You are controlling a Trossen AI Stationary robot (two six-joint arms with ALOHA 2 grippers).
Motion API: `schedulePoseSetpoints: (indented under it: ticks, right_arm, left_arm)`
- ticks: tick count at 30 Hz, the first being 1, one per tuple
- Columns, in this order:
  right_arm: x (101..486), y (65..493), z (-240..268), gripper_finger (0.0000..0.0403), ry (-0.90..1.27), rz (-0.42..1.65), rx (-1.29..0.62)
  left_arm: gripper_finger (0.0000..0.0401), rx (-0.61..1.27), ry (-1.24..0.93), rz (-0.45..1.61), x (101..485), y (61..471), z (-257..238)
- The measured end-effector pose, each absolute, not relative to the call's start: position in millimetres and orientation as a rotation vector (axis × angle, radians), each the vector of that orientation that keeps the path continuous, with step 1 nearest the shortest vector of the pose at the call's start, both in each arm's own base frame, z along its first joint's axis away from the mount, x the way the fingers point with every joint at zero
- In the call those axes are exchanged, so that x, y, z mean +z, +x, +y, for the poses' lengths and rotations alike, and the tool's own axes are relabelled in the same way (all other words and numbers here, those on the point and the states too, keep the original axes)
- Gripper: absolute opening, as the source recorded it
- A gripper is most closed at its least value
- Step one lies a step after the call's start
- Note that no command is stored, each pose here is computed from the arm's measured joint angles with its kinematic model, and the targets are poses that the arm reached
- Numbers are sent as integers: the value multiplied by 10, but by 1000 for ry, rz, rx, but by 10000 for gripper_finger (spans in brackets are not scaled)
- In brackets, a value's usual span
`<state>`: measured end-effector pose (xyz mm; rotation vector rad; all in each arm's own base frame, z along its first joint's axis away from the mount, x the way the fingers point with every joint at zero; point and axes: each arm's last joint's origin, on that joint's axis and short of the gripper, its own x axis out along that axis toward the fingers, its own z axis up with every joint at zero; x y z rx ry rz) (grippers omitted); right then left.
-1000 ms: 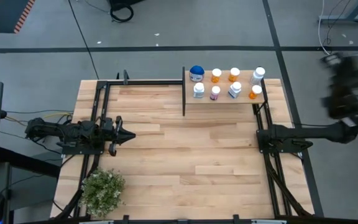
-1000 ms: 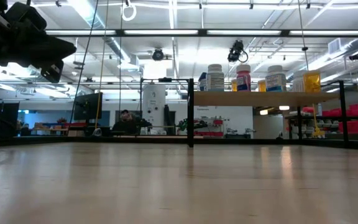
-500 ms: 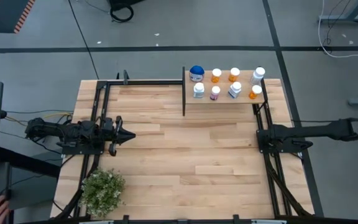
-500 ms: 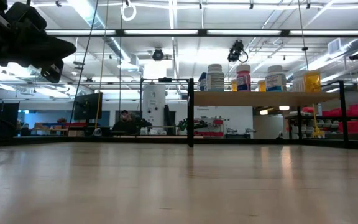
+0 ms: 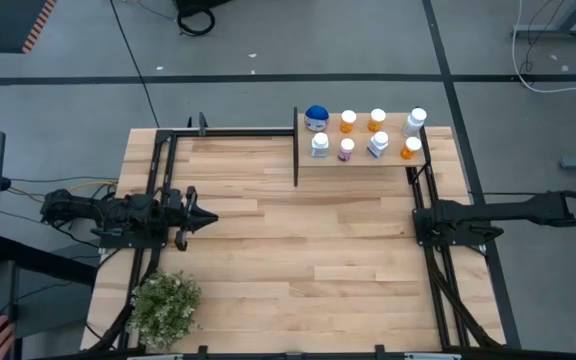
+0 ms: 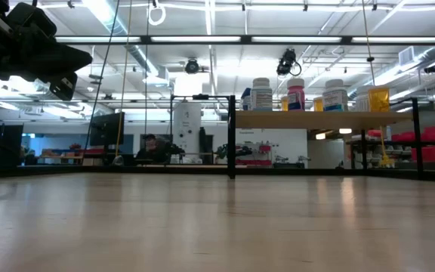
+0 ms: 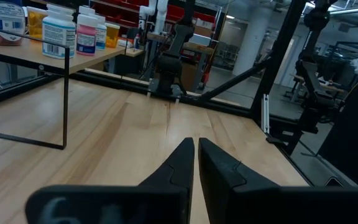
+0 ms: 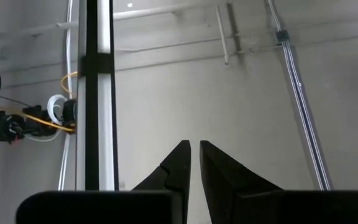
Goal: Pick and place medicine bottles onto shelf by color
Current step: Return to Home Position
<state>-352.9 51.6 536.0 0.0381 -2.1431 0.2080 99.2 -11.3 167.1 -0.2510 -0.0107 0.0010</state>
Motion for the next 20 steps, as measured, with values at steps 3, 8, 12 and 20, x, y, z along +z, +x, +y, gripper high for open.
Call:
schedulePoseSetpoints:
  ticks: [3, 8, 12, 20]
  right_arm:
    - [5337, -3584, 524, 42, 35, -2160, 212]
    - [5336, -3587, 525, 42, 35, -2160, 212]
    - [5355, -3560, 520, 42, 39, -2139, 207]
    - [5380, -3521, 515, 42, 47, -2095, 197]
  left_arm:
    - [32, 1, -251, -11, 1671, 992, -113]
    - [40, 0, -251, -11, 1671, 992, -114]
    - [38, 1, -251, -11, 1671, 992, -113]
    - [28, 1, -251, -11, 1671, 992, -113]
